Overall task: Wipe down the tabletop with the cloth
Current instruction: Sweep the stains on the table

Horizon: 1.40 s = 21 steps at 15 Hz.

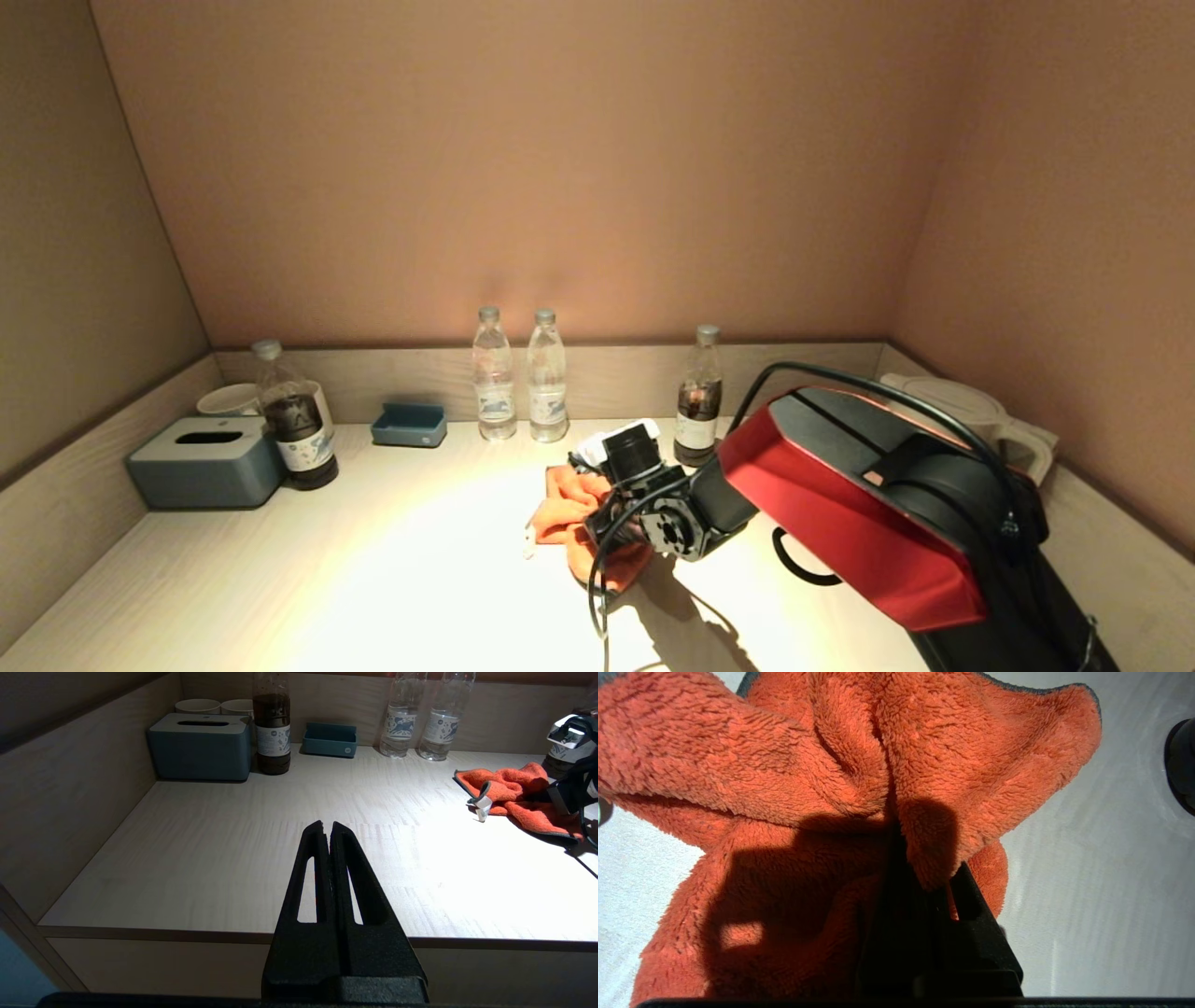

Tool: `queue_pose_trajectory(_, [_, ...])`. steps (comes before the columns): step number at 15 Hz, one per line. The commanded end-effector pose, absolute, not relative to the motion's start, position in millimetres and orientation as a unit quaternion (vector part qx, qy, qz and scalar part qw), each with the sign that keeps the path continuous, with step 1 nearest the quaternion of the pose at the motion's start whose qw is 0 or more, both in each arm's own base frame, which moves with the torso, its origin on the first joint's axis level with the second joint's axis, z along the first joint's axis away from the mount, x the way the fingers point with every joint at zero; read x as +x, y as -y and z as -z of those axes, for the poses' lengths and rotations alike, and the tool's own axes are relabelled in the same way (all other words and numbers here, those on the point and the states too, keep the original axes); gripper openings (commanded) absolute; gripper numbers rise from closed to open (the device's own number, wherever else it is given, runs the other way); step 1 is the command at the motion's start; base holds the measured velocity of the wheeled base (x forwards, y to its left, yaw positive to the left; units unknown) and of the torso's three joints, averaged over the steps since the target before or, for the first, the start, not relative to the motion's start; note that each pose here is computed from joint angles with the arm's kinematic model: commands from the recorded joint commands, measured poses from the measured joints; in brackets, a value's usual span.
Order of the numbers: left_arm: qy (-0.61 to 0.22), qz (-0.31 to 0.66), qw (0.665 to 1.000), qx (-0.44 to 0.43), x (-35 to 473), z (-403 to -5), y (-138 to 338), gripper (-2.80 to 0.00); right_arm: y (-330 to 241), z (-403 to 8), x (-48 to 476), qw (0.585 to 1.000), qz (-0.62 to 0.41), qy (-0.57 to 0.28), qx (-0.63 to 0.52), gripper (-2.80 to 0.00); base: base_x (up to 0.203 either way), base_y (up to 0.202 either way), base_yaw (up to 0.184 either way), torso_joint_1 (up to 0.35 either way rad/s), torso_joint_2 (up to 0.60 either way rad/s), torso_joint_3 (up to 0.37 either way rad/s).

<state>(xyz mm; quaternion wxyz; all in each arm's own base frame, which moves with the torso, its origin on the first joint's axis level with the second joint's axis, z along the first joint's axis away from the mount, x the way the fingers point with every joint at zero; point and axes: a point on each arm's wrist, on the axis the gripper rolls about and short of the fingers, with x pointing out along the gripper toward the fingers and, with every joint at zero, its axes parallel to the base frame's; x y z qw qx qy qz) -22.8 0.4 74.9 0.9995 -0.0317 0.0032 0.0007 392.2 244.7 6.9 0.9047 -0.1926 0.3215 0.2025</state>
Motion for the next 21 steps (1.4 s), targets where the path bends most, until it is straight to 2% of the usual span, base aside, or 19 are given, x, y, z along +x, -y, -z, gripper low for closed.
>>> queue_pose_trajectory(1, [-0.003, -0.001, 0.999, -0.032, -22.8, -74.9, -0.4, -2.8, -231.6, -18.4, 390.9, 0.914, -0.193, -0.305, -0.185, -2.8, 0.0, 0.0, 0.0, 0.0, 0.0, 0.0])
queue_pose_trajectory(4, [-0.003, -0.001, 0.999, -0.032, -22.8, -74.9, -0.4, -2.8, -213.0, -19.9, 389.4, 0.918, -0.18, -0.303, -0.182, -2.8, 0.0, 0.0, 0.0, 0.0, 0.0, 0.0])
queue_pose_trajectory(7, [-0.003, -0.001, 0.999, -0.032, -22.8, -74.9, -0.4, -2.8, -158.2, -9.1, 385.5, 0.917, -0.137, -0.326, -0.182, -2.8, 0.0, 0.0, 0.0, 0.0, 0.0, 0.0])
queue_pose_trajectory(13, [-0.003, -0.001, 0.999, -0.032, -22.8, -74.9, -0.4, -2.8, -130.8, -11.1, 360.7, 0.923, -0.124, -0.315, -0.185, -2.8, 0.0, 0.0, 0.0, 0.0, 0.0, 0.0])
queue_pose_trajectory(18, [-0.003, -0.001, 0.999, -0.032, -22.8, -74.9, -0.4, -2.8, -146.5, -13.5, 337.1, 0.922, -0.152, -0.299, -0.192, -2.8, 0.0, 0.0, 0.0, 0.0, 0.0, 0.0])
queue_pose_trajectory(21, [-0.003, -0.001, 0.999, -0.032, -22.8, -74.9, -0.4, -2.8, -181.3, -14.0, 313.2, 0.914, -0.203, -0.285, -0.207, -2.8, 0.0, 0.0, 0.0, 0.0, 0.0, 0.0])
